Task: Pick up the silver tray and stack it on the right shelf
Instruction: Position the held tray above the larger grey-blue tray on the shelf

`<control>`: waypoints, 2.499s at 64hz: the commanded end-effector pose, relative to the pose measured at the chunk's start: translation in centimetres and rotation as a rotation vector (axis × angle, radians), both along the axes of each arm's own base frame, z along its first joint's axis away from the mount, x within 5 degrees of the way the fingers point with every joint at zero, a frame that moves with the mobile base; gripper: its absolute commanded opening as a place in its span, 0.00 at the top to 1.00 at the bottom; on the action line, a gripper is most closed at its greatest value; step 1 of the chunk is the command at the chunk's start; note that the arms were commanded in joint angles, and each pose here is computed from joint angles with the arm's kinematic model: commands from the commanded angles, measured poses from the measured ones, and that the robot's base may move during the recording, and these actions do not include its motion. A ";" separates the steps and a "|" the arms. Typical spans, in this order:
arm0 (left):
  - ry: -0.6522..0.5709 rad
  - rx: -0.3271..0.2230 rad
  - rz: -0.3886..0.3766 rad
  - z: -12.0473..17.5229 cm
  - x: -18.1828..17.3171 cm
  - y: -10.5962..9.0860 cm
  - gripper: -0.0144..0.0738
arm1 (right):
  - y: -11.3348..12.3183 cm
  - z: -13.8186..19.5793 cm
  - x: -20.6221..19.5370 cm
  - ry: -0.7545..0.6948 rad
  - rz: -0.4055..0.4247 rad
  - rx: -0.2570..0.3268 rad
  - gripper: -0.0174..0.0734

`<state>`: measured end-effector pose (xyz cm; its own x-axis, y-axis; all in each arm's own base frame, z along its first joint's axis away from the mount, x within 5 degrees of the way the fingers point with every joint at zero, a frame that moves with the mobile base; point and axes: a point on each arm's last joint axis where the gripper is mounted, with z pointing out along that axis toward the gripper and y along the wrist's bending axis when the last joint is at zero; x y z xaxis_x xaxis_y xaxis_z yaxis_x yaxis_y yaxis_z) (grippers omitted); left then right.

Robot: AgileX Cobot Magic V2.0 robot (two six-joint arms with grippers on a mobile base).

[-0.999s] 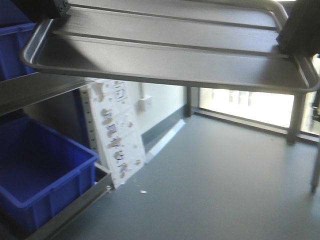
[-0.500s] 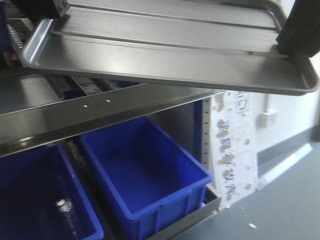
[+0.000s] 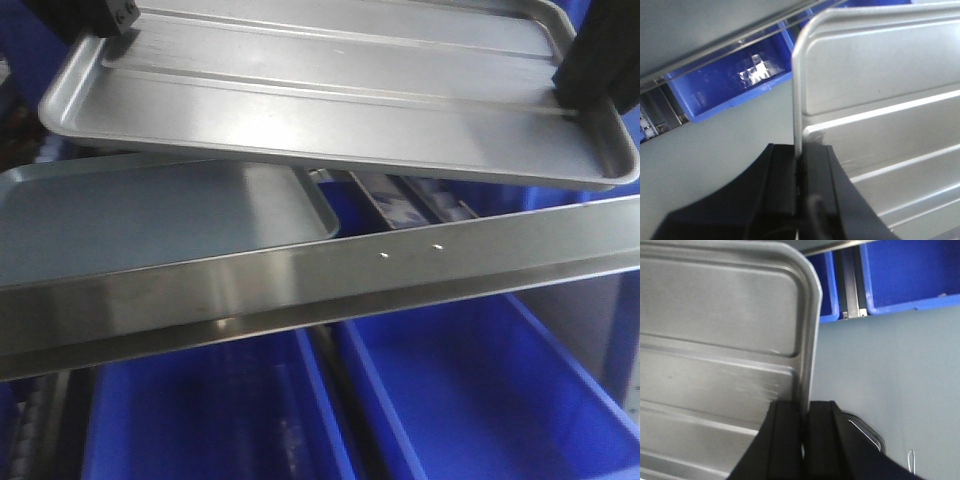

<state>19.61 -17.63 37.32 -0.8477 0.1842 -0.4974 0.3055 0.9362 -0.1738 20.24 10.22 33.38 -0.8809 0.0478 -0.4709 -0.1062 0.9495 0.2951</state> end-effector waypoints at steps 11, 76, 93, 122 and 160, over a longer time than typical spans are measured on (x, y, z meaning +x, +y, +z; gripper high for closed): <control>-0.073 0.038 0.008 1.6 -0.2 1.2 0.94 | -0.9 1.4 0.1 -0.094 0.000 -0.052 0.75; -0.075 0.040 0.008 1.6 -0.2 1.2 0.94 | -0.9 1.4 0.1 -0.094 0.000 -0.052 0.75; -0.075 0.040 0.008 1.6 -0.2 1.2 0.94 | -0.9 1.4 0.1 -0.094 0.000 -0.052 0.75; -0.075 0.040 0.008 1.6 -0.2 1.2 0.94 | -0.9 1.4 0.1 -0.094 0.000 -0.052 0.75; -0.107 0.032 0.007 1.7 0.0 1.2 0.94 | -0.9 1.5 0.1 -0.102 -0.001 -0.049 0.75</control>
